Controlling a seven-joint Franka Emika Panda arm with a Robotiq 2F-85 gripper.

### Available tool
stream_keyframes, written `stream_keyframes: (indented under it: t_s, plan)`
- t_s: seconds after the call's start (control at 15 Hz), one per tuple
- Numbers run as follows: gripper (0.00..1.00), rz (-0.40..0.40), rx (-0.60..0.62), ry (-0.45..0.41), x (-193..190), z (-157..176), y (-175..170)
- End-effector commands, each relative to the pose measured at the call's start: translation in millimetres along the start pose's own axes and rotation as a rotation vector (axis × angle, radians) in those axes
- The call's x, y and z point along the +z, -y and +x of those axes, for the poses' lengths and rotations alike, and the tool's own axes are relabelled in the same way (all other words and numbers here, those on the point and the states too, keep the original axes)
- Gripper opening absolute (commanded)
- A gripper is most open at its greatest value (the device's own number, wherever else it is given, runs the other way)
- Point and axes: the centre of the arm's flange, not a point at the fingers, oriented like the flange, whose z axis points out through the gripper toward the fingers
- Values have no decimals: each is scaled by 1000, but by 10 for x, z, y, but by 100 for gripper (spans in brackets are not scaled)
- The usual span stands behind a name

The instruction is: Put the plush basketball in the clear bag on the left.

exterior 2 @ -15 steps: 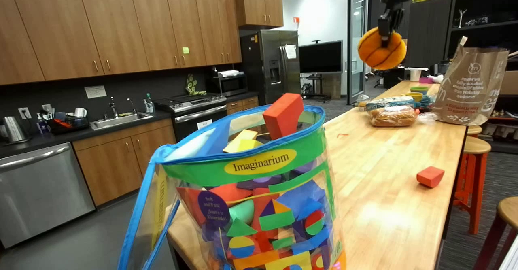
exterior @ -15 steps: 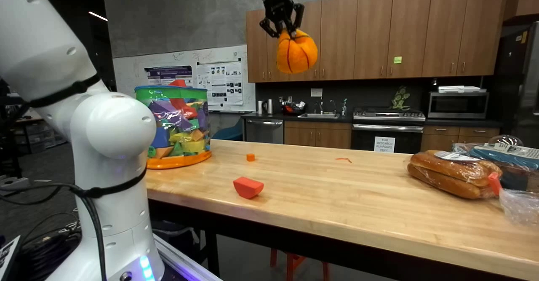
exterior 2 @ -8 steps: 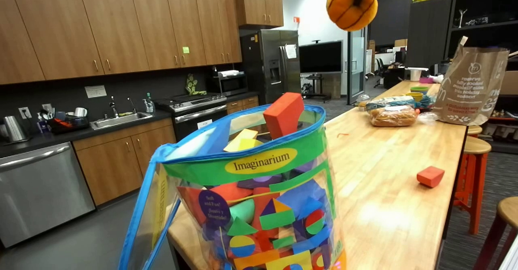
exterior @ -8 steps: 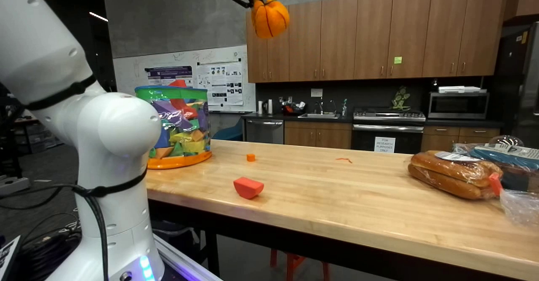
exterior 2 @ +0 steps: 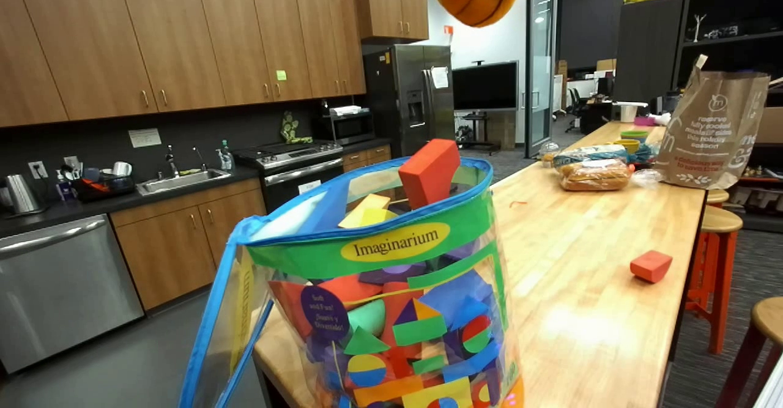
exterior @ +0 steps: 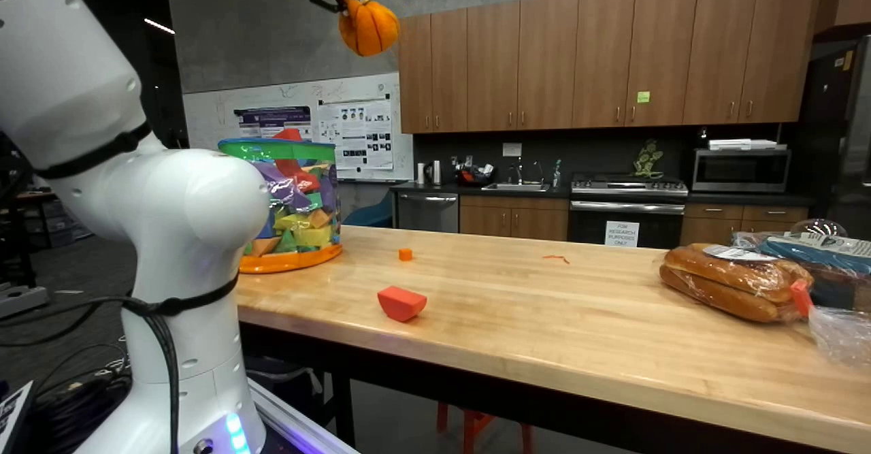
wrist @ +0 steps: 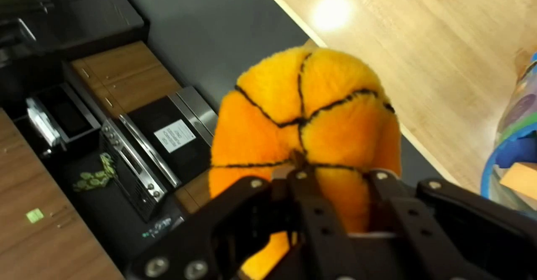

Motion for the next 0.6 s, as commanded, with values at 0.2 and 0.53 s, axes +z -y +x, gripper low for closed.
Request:
stream_keyframes:
  t_s: [0.2, 0.53]
  plan:
    - [5, 114, -335, -80, -282, 309, 704]
    - [5, 210, -590, -96, -225, 530, 1187]
